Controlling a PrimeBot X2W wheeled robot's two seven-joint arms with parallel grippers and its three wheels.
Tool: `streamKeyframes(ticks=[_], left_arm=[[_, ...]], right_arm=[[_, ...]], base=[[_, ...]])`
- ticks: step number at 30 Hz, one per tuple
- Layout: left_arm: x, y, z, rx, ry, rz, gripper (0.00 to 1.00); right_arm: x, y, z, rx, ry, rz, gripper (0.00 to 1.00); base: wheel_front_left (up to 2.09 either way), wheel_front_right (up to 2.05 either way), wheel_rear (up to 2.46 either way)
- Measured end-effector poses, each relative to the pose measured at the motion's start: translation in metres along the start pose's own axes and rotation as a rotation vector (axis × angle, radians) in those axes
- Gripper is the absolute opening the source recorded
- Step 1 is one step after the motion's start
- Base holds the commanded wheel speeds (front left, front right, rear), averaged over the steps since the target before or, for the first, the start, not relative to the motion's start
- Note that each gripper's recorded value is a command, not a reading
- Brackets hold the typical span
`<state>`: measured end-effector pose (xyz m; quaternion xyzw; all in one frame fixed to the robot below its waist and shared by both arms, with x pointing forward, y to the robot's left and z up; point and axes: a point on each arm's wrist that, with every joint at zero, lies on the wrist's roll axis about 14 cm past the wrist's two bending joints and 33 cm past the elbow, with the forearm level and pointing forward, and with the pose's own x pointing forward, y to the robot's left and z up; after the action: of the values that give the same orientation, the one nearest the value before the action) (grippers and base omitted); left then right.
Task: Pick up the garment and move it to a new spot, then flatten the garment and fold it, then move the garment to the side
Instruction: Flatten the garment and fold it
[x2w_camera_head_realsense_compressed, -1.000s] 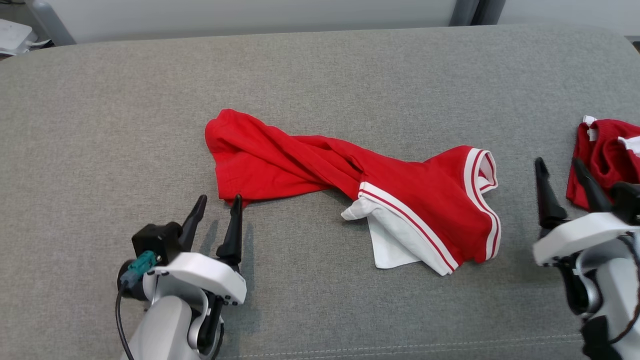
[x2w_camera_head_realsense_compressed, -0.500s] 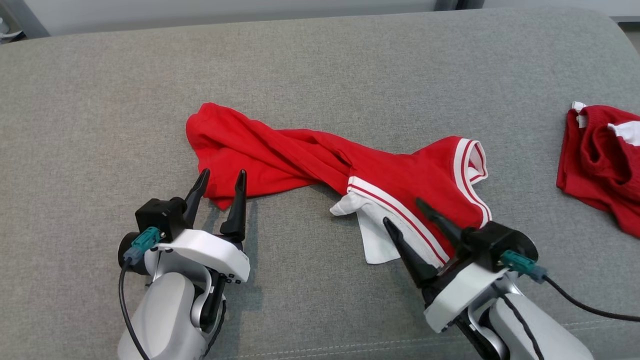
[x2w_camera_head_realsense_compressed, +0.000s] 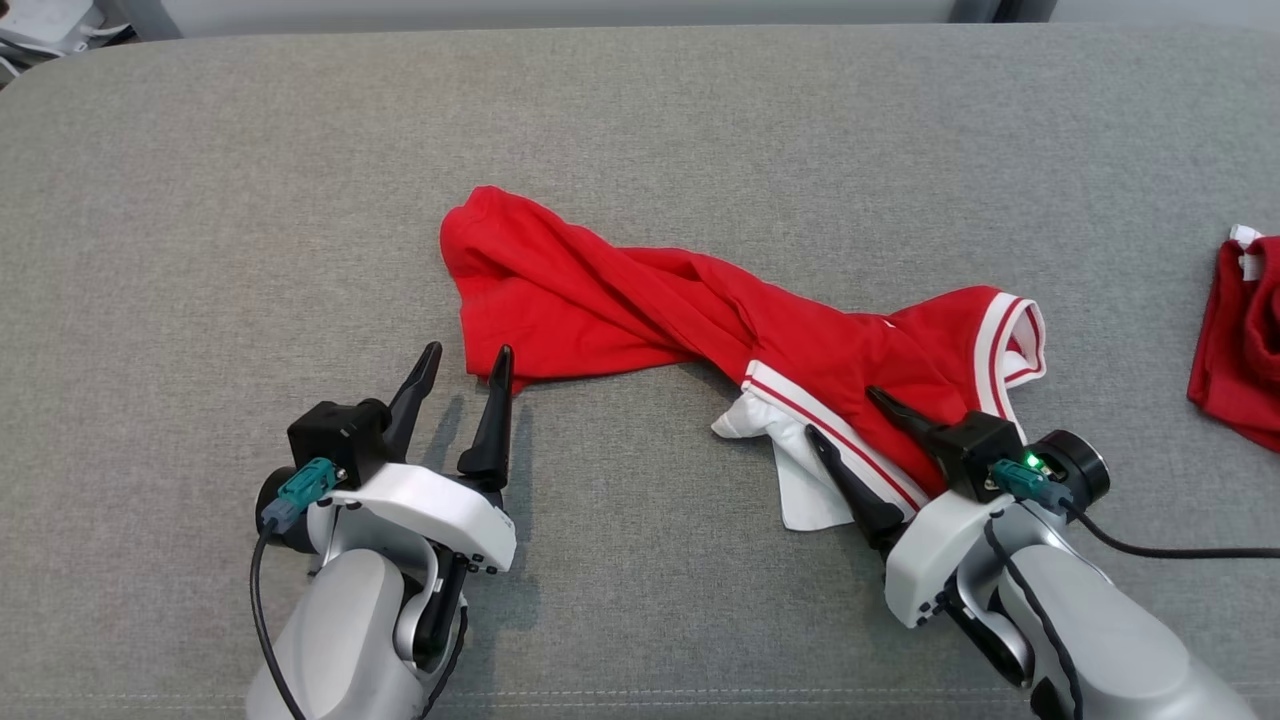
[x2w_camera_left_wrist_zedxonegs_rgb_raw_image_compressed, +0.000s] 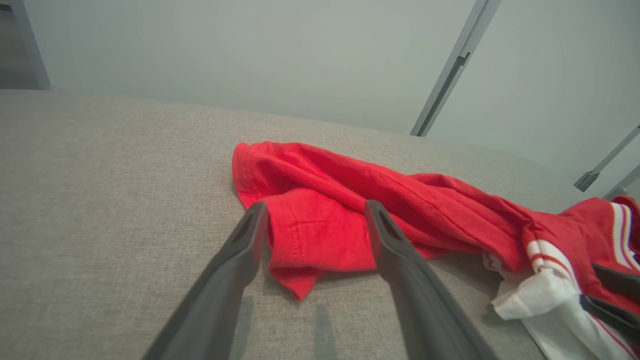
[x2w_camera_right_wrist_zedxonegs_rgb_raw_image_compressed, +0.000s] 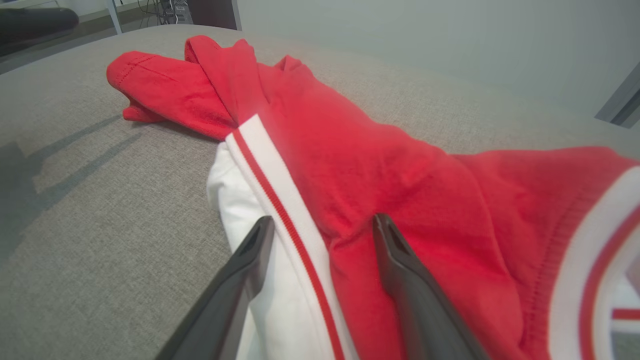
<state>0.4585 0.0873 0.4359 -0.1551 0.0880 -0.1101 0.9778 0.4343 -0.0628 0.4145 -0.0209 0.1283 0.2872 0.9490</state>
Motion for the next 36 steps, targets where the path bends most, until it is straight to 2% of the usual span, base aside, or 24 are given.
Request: streamKeyframes(ticks=[1,2,3,4,11,18,24,25,26,27,31,33,34,35,36], left_arm=[[-0.001,0.002,0.0,0.001,-0.001,0.005,1.0],[-0.001,0.003,0.001,0.002,-0.003,0.008,1.0],[-0.002,0.003,0.002,0.002,-0.006,0.01,1.0],[-0.002,0.003,0.003,-0.001,-0.008,0.01,1.0],[-0.004,0.002,0.004,-0.003,-0.011,0.009,1.0],[-0.005,0.001,0.001,-0.008,-0.002,0.006,1.0],[-0.006,0.002,-0.005,-0.007,0.012,0.007,1.0],[-0.007,0.002,-0.005,-0.006,0.014,0.006,1.0],[-0.008,0.002,-0.005,-0.009,0.014,0.005,1.0],[-0.008,0.002,-0.005,-0.01,0.014,0.005,1.0],[-0.009,-0.002,0.0,-0.006,0.002,-0.002,1.0],[-0.009,-0.003,0.002,-0.006,-0.002,-0.004,1.0],[-0.009,-0.005,0.003,-0.007,-0.005,-0.009,1.0],[-0.009,-0.005,0.003,-0.007,-0.005,-0.009,1.0],[-0.009,-0.007,0.002,-0.008,-0.004,-0.014,1.0]], right_arm=[[0.001,0.0,-0.002,-0.006,0.011,0.002,1.0],[0.002,-0.002,-0.005,-0.011,0.021,0.0,0.87],[0.002,-0.005,-0.007,-0.016,0.033,-0.007,0.32],[0.002,-0.008,-0.009,-0.02,0.042,-0.014,0.0],[0.008,-0.034,-0.003,-0.033,0.048,-0.074,0.0],[0.013,-0.066,0.018,-0.031,-0.002,-0.153,0.0],[0.024,-0.106,0.05,-0.092,-0.039,-0.232,0.0],[0.025,-0.112,0.05,-0.09,-0.03,-0.249,0.14],[0.026,-0.116,0.048,-0.089,-0.016,-0.258,0.85],[0.026,-0.117,0.048,-0.086,-0.015,-0.263,1.0],[0.027,-0.108,0.1,-0.041,-0.197,-0.259,1.0],[0.024,-0.103,0.106,-0.021,-0.232,-0.25,1.0],[0.015,-0.088,0.096,0.033,-0.246,-0.231,1.0],[0.015,-0.088,0.096,0.033,-0.246,-0.231,1.0],[0.008,-0.079,0.079,0.077,-0.225,-0.223,1.0]], base=[[0.0,0.0,0.0],[0.0,0.0,0.0],[0.0,0.0,0.0],[0.0,0.0,0.0],[0.0,0.0,0.0],[0.0,0.0,0.0],[0.0,0.0,0.0],[0.0,0.0,0.0],[0.0,0.0,0.0],[0.0,0.0,0.0],[0.0,0.0,0.0],[0.0,0.0,0.0],[0.0,0.0,0.0],[0.0,0.0,0.0],[0.0,0.0,0.0]])
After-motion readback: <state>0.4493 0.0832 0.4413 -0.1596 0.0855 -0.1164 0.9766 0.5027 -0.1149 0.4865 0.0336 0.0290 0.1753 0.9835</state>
